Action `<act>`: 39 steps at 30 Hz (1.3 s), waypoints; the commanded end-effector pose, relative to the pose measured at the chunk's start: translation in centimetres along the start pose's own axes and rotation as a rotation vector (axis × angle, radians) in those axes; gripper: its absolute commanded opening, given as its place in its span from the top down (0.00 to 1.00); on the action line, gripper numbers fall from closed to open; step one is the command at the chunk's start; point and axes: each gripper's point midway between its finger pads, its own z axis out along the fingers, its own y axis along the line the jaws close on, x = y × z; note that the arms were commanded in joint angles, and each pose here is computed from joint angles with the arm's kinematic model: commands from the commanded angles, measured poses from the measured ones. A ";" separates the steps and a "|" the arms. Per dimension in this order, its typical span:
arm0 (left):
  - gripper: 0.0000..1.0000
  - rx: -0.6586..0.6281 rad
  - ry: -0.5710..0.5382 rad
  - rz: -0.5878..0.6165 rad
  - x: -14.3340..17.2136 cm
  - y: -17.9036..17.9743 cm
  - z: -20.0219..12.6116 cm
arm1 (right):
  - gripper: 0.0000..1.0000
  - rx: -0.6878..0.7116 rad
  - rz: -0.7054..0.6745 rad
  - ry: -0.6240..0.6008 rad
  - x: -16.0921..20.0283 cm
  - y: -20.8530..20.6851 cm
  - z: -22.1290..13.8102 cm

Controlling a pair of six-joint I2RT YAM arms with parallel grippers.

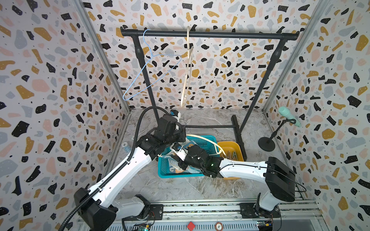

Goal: Remove the clothespins securing towels to the hanger
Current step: Remove the clothespin from the hanger.

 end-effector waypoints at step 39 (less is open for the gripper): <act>1.00 -0.051 -0.115 0.021 -2.4 0.8 -1.3 | 1.00 0.086 0.048 -0.159 -4.4 -1.8 -3.2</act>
